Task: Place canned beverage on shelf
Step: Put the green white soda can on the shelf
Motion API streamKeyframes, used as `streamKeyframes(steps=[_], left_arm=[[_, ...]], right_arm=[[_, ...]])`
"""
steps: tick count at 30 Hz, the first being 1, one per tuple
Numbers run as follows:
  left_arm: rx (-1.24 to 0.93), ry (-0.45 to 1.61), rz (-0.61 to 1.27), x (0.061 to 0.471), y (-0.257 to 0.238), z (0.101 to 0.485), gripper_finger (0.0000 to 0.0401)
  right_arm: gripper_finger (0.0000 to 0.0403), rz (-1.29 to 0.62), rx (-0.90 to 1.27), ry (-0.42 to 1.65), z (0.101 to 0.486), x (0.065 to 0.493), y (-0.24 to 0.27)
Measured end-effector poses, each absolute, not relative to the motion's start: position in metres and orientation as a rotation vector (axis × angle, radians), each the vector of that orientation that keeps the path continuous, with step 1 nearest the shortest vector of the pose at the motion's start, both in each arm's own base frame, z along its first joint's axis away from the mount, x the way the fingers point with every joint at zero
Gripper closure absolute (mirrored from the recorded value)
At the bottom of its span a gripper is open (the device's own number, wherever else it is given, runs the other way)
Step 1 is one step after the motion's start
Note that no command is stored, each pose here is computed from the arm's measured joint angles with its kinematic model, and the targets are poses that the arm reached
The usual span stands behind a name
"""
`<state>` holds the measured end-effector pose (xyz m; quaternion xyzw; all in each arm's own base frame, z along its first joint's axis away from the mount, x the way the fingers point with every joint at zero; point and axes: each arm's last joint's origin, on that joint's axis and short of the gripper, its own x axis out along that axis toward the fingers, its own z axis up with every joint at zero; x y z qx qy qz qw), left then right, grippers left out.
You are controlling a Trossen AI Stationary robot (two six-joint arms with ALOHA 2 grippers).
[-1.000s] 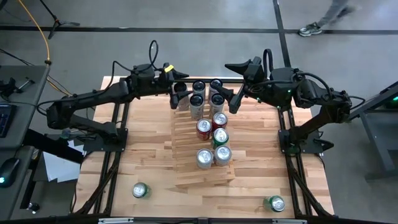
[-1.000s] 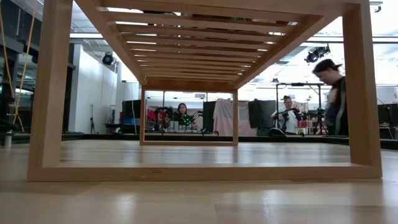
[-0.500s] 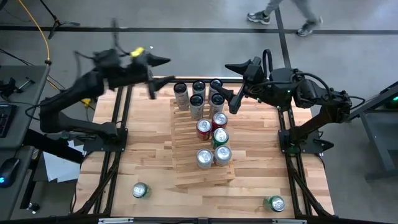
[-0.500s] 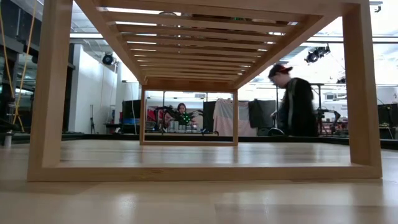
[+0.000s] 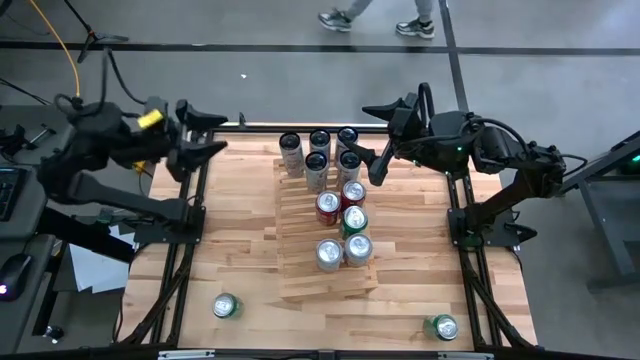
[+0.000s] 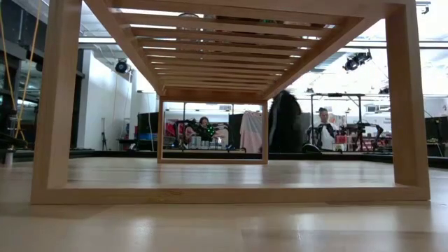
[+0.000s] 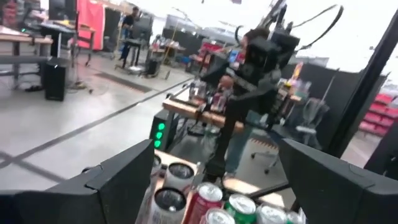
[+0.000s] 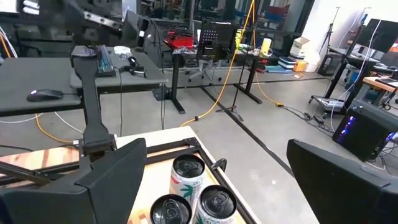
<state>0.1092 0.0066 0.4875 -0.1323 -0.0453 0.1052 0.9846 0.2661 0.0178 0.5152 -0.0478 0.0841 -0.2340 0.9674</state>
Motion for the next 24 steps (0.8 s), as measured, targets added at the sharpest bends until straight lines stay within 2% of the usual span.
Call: streamKeyframes(steps=[10,18,24], left_arm=[[-0.173,0.019,0.174,0.146,-0.012,0.477,0.0064],[-0.169,0.027,0.141,0.149,-0.017,0.476,0.0064],[-0.304,0.053,-0.044,0.152,-0.033,0.475,0.0064]], right_arm=[[0.0029,-0.444,-0.049,0.175,0.517,0.257,0.022],[0.0029,-0.412,0.029,0.181,0.517,0.246,0.031],[0.0029,-0.398,0.013,0.218,0.513,0.246,0.034]])
